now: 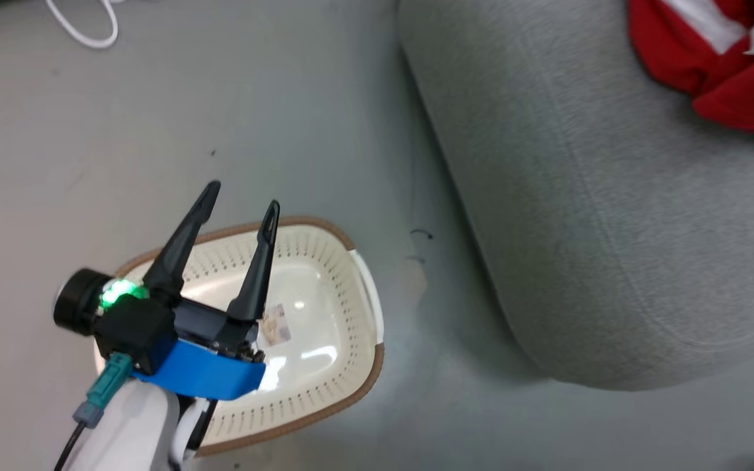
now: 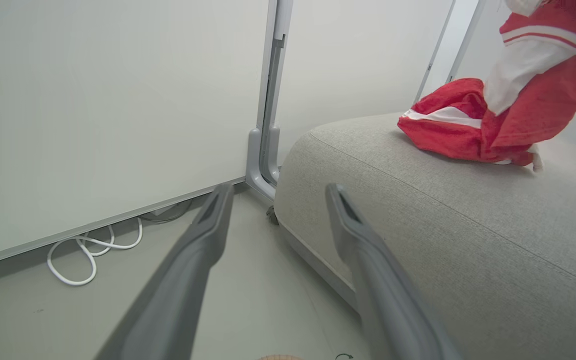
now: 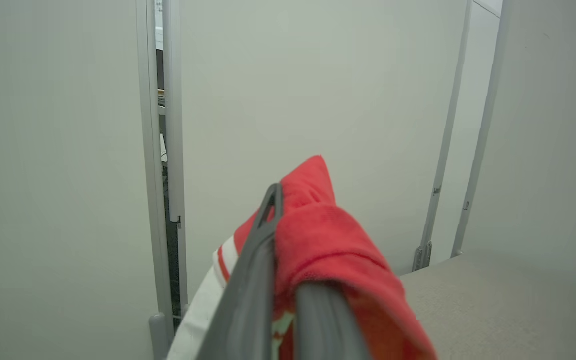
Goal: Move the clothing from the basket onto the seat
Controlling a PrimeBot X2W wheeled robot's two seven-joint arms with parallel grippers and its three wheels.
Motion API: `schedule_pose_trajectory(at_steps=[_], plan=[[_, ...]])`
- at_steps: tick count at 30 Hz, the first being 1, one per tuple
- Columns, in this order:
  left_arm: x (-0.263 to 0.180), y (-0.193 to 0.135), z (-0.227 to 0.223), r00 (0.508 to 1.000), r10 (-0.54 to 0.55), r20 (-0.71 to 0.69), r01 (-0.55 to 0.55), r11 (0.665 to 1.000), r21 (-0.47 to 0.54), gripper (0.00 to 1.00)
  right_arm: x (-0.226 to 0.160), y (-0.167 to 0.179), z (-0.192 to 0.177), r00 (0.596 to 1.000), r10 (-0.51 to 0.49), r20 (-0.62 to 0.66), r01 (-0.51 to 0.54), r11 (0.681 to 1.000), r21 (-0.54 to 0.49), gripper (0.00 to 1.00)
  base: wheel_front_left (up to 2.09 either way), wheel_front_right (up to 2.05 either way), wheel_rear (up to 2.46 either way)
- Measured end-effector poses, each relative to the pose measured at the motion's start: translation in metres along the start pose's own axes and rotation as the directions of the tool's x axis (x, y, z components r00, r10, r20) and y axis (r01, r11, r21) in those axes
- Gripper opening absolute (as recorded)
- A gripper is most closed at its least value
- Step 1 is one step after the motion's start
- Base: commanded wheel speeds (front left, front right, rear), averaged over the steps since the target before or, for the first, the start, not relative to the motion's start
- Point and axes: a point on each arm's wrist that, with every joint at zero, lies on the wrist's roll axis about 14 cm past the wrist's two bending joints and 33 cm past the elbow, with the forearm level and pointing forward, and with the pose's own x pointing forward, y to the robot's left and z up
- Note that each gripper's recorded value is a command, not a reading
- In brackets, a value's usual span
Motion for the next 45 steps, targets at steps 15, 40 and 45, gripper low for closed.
schedule_pose_trajectory(at_steps=[15, 40, 45], plan=[[-0.015, 0.058, -0.016, 0.993, 0.115, -0.007, -0.115, 0.993, 0.03, 1.0, -0.04, 0.004, -0.247, 0.857, -0.11, -0.504, 0.116, 0.993, -0.019, 0.21, 0.0, 0.0, 0.0], [-0.05, 0.032, 0.042, 0.975, 0.214, 0.062, -0.215, 0.977, 0.006, 1.0, -0.098, 0.023, -0.199, 0.879, 0.049, -0.474, -0.065, 0.998, -0.017, 1.0, 0.0, 0.0, 0.0], [-0.071, 0.029, 0.052, 0.959, 0.274, 0.074, -0.273, 0.962, -0.016, 1.0, -0.123, 0.046, -0.178, 0.896, 0.13, -0.424, -0.125, 0.991, 0.038, 1.0, 0.0, 0.0, 0.0]])
